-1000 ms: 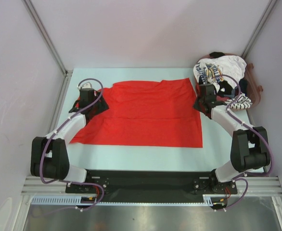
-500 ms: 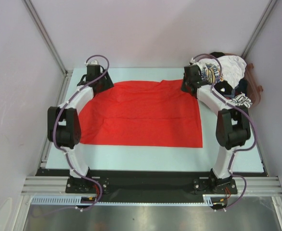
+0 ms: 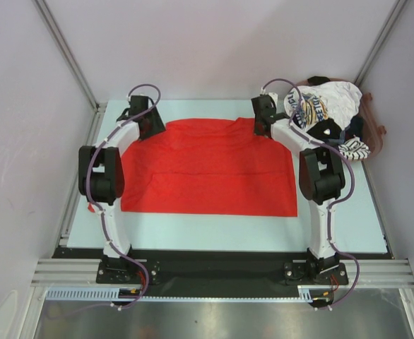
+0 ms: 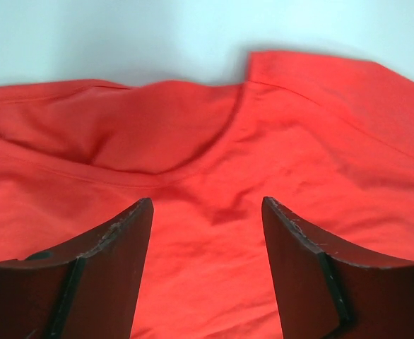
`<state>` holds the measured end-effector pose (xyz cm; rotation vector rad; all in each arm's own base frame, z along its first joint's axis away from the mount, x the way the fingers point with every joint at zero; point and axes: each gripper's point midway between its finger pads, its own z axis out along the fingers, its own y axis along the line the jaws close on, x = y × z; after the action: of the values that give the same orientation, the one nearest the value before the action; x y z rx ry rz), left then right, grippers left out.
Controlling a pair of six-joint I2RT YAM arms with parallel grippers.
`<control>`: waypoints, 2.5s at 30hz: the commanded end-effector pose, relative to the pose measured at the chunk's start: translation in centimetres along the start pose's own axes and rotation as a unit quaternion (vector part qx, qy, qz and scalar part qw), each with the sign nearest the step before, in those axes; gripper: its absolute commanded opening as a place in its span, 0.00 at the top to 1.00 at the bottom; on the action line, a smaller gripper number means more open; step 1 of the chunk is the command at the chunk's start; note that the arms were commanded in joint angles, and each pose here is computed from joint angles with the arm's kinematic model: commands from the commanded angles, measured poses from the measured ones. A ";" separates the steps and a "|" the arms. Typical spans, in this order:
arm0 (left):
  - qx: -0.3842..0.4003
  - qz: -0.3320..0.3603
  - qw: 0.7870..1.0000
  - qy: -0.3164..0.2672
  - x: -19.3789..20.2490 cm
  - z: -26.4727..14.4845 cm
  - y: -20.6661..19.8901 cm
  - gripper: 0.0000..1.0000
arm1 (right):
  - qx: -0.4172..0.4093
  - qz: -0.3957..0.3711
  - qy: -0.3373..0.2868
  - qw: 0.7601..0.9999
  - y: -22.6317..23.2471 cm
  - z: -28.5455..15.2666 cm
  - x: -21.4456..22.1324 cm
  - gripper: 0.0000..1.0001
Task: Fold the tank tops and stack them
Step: Fold the tank top
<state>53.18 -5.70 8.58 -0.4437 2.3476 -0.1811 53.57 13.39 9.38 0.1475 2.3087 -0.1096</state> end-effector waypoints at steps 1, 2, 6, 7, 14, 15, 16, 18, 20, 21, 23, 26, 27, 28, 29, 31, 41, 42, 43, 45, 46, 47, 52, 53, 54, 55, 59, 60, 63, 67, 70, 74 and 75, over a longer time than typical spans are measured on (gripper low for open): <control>-0.034 -0.016 0.999 -0.019 -2.5 -0.2 2.9 0.31 | -0.009 -0.003 -0.030 1.000 0.8 -1.3 -1.7 0.67; -0.049 -0.028 0.998 -0.018 -2.7 -0.1 4.3 0.31 | -0.013 -0.004 -0.035 0.999 1.0 -1.4 -1.8 0.66; -0.061 -0.084 0.994 -0.026 -2.6 -0.2 8.7 0.30 | -0.020 -0.002 -0.039 0.999 1.2 -1.8 -1.6 0.67; -0.054 -0.094 0.994 -0.027 -2.5 -0.4 9.1 0.30 | -0.019 -0.002 -0.038 0.999 1.1 -1.8 -1.6 0.66; -0.054 -0.152 0.986 -0.041 -3.8 -0.5 14.0 0.29 | -0.031 0.006 -0.043 0.999 1.4 -2.2 -1.6 0.67; -0.056 -0.156 0.985 -0.039 -3.8 -0.3 14.3 0.29 | -0.034 0.008 -0.042 0.999 1.4 -2.3 -1.5 0.67; -0.060 -0.160 0.985 -0.038 -3.7 -0.2 14.8 0.29 | -0.038 0.010 -0.045 0.998 1.5 -2.5 -1.7 0.67; -0.068 -0.171 0.982 -0.040 -3.7 -0.3 16.0 0.28 | -0.045 0.012 -0.047 0.998 1.7 -2.7 -1.7 0.67; -0.065 -0.182 0.980 -0.047 -4.1 -0.4 16.8 0.27 | -0.050 0.014 -0.054 0.997 1.7 -3.0 -2.2 0.66; -0.062 -0.188 0.979 -0.048 -4.0 -0.4 17.0 0.27 | -0.052 0.013 -0.055 0.997 1.8 -3.2 -2.2 0.67; -0.067 -0.194 0.977 -0.051 -4.2 -0.3 17.7 0.27 | -0.054 0.014 -0.058 0.997 1.7 -3.4 -2.3 0.67; -0.071 -0.202 0.975 -0.056 -4.8 -0.1 18.9 0.27 | -0.058 0.016 -0.062 0.996 1.6 -3.6 -2.4 0.67; -0.072 -0.202 0.975 -0.059 -5.2 0.1 19.1 0.27 | -0.063 0.019 -0.066 0.996 1.6 -4.0 -2.6 0.67; -0.075 -0.200 0.975 -0.063 -5.6 0.0 19.4 0.27 | -0.065 0.021 -0.066 0.995 1.5 -4.0 -2.6 0.67; -0.081 -0.201 0.974 -0.060 -5.6 0.0 19.9 0.27 | -0.069 0.023 -0.066 0.995 1.6 -4.0 -2.3 0.67; -0.074 -0.201 0.975 -0.059 -5.9 0.4 20.1 0.30 | -0.076 0.031 -0.068 0.994 1.4 -4.2 -2.5 0.67; -0.041 -0.215 0.976 -0.011 -3.0 2.4 19.3 0.35 | -0.093 0.044 -0.064 0.993 1.4 -4.5 -2.4 0.67; -0.038 -0.221 0.974 -0.004 -2.5 2.7 19.2 0.36 | -0.092 0.043 -0.063 0.993 1.3 -4.5 -2.3 0.66; -0.034 -0.221 0.975 -0.006 -2.6 2.9 19.1 0.43 | -0.092 0.045 -0.062 0.993 1.2 -4.5 -2.2 0.66; -0.026 -0.224 0.974 -0.002 -2.5 3.3 18.9 0.55 | -0.091 0.048 -0.064 0.993 0.9 -4.6 -2.3 0.66; -0.026 -0.224 0.974 -0.003 -2.5 3.3 18.9 0.73 | -0.090 0.048 -0.062 0.993 0.9 -4.5 -2.1 0.66; -0.024 -0.224 0.974 -0.004 -2.6 3.4 18.8 0.81 | -0.089 0.050 -0.062 0.993 0.7 -4.4 -2.2 0.66; -0.030 -0.236 0.971 -0.017 -2.8 2.8 20.0 1.00 | -0.090 0.053 -0.057 0.993 0.5 -4.0 -1.8 0.67; -0.029 -0.241 0.970 -0.029 -3.4 2.1 20.5 1.00 | -0.090 0.053 -0.057 0.993 0.5 -3.9 -1.8 0.66; -0.035 -0.246 0.968 -0.028 -3.0 1.9 21.0 1.00 | -0.088 0.053 -0.057 0.993 0.5 -3.8 -1.7 0.67; -0.041 -0.249 0.967 -0.038 -3.2 1.5 21.6 1.00 | -0.089 0.052 -0.055 0.993 0.6 -3.7 -1.6 0.67; -0.055 -0.268 0.959 -0.074 -4.3 -1.1 23.9 1.00 | -0.086 0.048 -0.055 0.994 1.0 -2.9 -1.6 0.67; -0.061 -0.270 0.958 -0.078 -4.3 -1.4 24.2 1.00 | -0.083 0.049 -0.062 0.993 1.1 -2.9 -2.4 0.67; -0.077 -0.278 0.953 -0.090 -4.1 -2.4 25.2 1.00 | -0.072 0.036 -0.056 0.995 1.7 -2.0 -2.1 0.67; -0.089 -0.297 0.946 -0.097 -3.4 -3.2 26.7 1.00 | -0.063 0.028 -0.061 0.996 2.8 -1.0 -3.5 0.67; -0.093 -0.304 0.942 -0.103 -3.4 -3.6 27.3 1.00 | -0.056 0.018 -0.051 0.997 3.4 0.6 -2.9 0.67; -0.111 -0.309 0.937 -0.116 -3.6 -4.6 28.6 1.00 | -0.031 0.013 -0.059 0.998 3.4 2.7 -4.2 0.67; -0.121 -0.312 0.935 -0.119 -3.5 -4.8 28.9 1.00 | -0.018 0.009 -0.051 0.998 3.1 3.8 -3.5 0.67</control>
<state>44.78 19.70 3.54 -1.2474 2.0583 -0.2070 57.88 16.80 9.38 0.1321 2.2170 0.0231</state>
